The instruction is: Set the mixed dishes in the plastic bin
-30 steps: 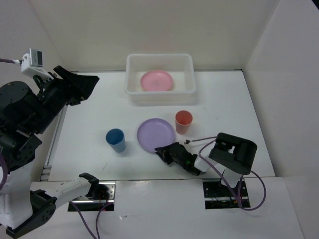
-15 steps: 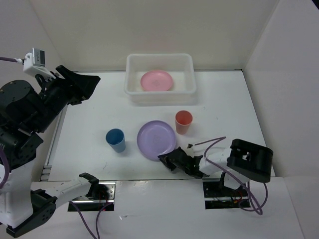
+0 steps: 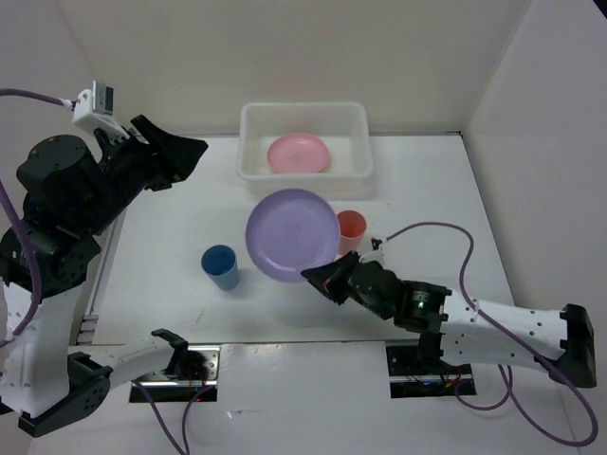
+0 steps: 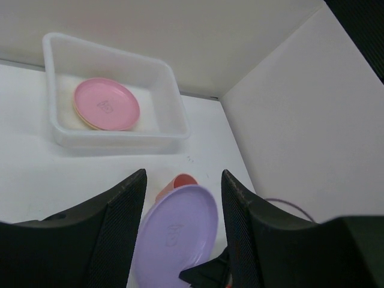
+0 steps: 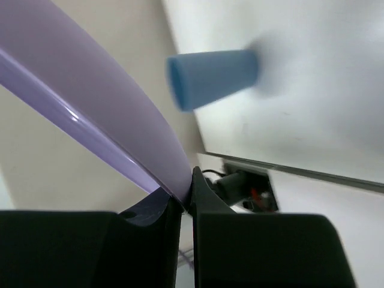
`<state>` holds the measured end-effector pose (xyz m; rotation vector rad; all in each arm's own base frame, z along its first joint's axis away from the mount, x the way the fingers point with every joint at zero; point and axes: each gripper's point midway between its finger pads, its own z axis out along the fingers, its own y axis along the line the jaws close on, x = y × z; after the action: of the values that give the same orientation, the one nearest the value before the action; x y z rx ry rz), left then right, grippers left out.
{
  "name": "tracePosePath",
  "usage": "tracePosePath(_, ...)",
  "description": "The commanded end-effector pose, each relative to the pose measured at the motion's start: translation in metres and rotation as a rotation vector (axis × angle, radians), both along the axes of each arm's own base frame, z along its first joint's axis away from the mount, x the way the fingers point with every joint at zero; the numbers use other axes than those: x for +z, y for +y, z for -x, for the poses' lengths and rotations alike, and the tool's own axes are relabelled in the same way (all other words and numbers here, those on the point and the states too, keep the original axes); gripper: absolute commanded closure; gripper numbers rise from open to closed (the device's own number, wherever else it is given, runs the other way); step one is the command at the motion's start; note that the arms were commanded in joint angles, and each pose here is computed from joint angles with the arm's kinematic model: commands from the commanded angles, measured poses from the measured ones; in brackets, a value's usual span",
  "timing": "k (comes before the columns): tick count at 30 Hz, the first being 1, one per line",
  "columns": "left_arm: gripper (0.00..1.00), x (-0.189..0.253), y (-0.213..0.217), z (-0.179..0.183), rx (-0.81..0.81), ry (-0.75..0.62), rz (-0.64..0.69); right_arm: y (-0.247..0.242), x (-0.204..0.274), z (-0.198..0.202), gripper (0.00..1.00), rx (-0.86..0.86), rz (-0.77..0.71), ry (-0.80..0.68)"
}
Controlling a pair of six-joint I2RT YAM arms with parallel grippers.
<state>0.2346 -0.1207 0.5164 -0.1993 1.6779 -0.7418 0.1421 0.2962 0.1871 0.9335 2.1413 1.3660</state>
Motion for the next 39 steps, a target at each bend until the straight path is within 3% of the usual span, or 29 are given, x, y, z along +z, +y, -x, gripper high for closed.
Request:
tracePosePath(1,0.4,0.015,-0.004,-0.007,-0.011,-0.044,-0.012,-0.015,0.084,-0.032,1.0,-0.018,0.04,-0.232)
tracePosePath(4,0.38,0.022,-0.001,-0.013,0.014,-0.053,-0.037,-0.037,0.13,-0.094,1.0,-0.024,0.115,-0.386)
tracePosePath(5,0.38,0.019,-0.002,-0.018,0.013,-0.041,-0.053,-0.024,0.144,-0.106,1.0,0.076,0.101,-0.409)
tracePosePath(7,0.38,0.019,-0.002,-0.019,0.01,-0.042,-0.084,-0.049,0.148,-0.157,1.0,0.048,0.191,-0.456)
tracePosePath(8,0.38,0.014,-0.004,-0.025,0.008,-0.022,-0.105,-0.049,0.175,-0.171,1.0,0.049,0.193,-0.515)
tracePosePath(10,0.37,0.005,-0.003,-0.031,0.017,0.016,-0.145,-0.051,0.146,-0.215,1.0,0.077,0.315,-0.471)
tracePosePath(11,0.37,0.002,-0.004,-0.033,0.016,0.026,-0.162,-0.05,0.169,-0.23,1.0,0.073,0.323,-0.516)
tracePosePath(12,0.36,0.0,0.0,-0.034,0.035,0.031,-0.18,-0.046,0.139,-0.257,1.0,0.101,0.366,-0.456)
tracePosePath(14,0.36,-0.006,0.001,-0.038,0.041,0.048,-0.199,-0.039,0.14,-0.281,1.0,0.125,0.402,-0.471)
tracePosePath(17,0.35,-0.013,0.0,-0.043,0.037,0.059,-0.227,-0.029,0.09,-0.326,1.0,0.152,0.447,-0.391)
tracePosePath(24,0.35,-0.049,-0.014,-0.061,-0.011,0.146,-0.282,-0.034,0.036,-0.39,1.0,0.18,0.472,-0.311)
tracePosePath(39,0.33,-0.055,-0.008,-0.075,0.025,0.147,-0.34,-0.037,-0.054,-0.441,1.0,0.222,0.527,-0.156)
